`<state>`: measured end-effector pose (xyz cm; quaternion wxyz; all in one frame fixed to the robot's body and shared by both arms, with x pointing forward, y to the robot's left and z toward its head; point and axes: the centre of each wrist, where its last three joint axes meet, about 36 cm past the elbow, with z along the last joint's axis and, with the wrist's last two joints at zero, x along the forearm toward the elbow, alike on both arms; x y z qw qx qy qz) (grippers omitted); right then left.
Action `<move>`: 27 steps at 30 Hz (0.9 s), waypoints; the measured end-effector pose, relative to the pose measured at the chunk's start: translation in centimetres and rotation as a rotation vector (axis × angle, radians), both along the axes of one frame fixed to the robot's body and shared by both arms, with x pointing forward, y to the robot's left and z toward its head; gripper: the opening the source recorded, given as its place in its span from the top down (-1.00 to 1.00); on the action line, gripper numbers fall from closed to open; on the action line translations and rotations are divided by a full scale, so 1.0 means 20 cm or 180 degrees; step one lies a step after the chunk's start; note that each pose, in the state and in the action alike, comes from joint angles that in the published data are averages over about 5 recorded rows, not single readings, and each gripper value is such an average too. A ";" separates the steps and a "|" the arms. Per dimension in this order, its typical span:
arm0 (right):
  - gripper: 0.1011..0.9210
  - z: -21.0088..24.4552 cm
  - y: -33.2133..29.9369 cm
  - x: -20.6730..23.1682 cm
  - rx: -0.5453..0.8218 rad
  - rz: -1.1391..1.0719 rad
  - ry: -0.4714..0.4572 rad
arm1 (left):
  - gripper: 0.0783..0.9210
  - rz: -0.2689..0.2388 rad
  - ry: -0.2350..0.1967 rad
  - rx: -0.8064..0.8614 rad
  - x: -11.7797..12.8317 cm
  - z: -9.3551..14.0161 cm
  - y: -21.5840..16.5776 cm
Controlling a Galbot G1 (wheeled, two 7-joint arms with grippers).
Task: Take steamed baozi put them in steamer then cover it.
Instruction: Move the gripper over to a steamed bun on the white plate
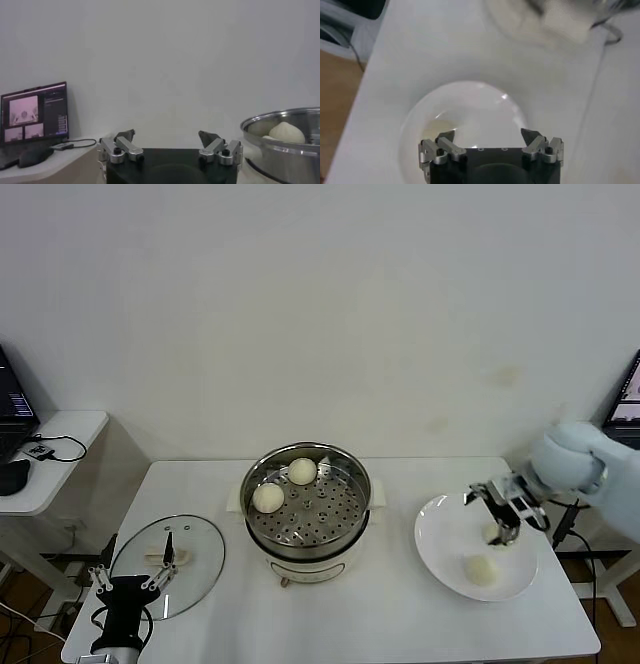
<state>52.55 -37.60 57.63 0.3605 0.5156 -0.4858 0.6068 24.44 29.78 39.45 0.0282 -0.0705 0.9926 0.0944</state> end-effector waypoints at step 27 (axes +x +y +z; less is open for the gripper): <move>-0.76 -0.47 -0.12 -0.10 -0.0049 -0.0313 0.0044 | -0.77 0.0026 0.0008 0.0015 -0.01 0.00 0.01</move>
